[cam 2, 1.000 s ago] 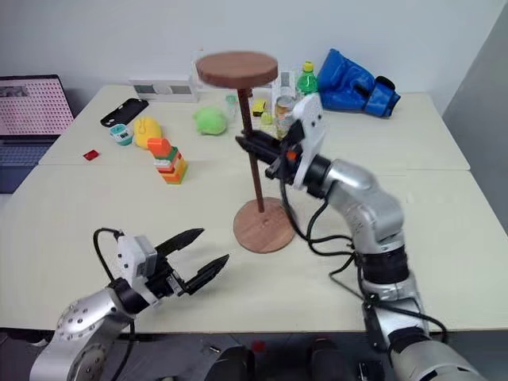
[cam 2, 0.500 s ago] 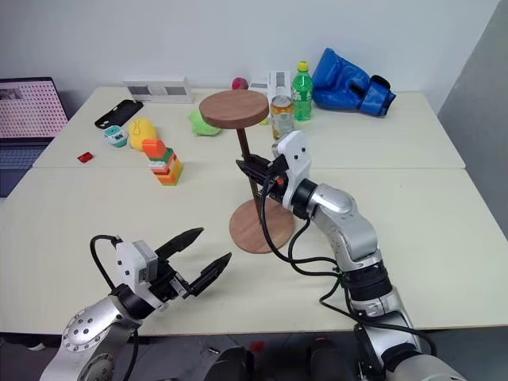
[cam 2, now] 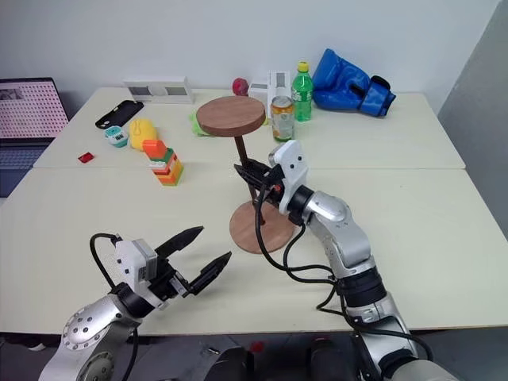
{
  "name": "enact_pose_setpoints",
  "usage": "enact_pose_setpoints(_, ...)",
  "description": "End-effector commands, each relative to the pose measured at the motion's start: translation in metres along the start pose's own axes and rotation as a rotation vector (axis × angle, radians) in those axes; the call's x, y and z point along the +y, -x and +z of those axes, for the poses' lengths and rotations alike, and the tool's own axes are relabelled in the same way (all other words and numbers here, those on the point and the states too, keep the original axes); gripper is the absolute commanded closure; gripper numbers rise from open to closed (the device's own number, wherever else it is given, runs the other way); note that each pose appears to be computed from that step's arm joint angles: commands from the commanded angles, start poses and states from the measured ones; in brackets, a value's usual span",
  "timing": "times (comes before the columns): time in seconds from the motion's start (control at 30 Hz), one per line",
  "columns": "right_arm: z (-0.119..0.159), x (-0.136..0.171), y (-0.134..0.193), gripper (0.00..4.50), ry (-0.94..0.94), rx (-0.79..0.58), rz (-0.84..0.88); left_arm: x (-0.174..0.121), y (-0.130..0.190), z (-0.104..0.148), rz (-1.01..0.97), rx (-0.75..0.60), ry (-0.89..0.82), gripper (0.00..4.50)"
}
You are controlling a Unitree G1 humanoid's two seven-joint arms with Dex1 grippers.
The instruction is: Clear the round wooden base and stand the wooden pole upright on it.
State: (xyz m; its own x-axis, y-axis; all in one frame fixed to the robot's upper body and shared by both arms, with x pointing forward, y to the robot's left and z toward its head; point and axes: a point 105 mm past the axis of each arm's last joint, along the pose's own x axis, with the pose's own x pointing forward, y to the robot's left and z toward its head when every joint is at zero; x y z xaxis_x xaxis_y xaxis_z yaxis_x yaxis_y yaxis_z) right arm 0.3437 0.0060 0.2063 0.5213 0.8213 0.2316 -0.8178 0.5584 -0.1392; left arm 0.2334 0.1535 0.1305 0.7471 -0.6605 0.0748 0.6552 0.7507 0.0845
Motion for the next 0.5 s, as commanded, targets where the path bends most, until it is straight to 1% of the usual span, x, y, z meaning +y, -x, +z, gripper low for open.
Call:
enact_pose_setpoints(0.03, -0.005, -0.003, 0.002, 4.16, 0.036, 0.021, -0.015, 0.001, 0.0, 0.009, -0.004, -0.027, -0.021, 0.0)
enact_pose_setpoints(0.13, -0.009, -0.002, 0.003, 4.16, 0.028, 0.038, -0.005, 0.001, -0.001, 0.008, -0.002, -0.026, -0.02, 0.0)
enact_pose_setpoints(0.3, -0.019, 0.01, 0.007, 4.16, 0.01, 0.047, 0.005, 0.0, -0.002, 0.008, 0.003, -0.031, -0.018, 0.0)
enact_pose_setpoints(0.4, -0.037, 0.015, 0.013, 4.16, 0.02, 0.092, -0.01, 0.001, -0.002, 0.007, 0.006, -0.028, -0.017, 0.0)
enact_pose_setpoints(0.5, -0.057, 0.012, 0.02, 4.16, 0.031, 0.16, -0.042, 0.002, -0.002, 0.007, 0.009, -0.027, -0.017, 0.0)
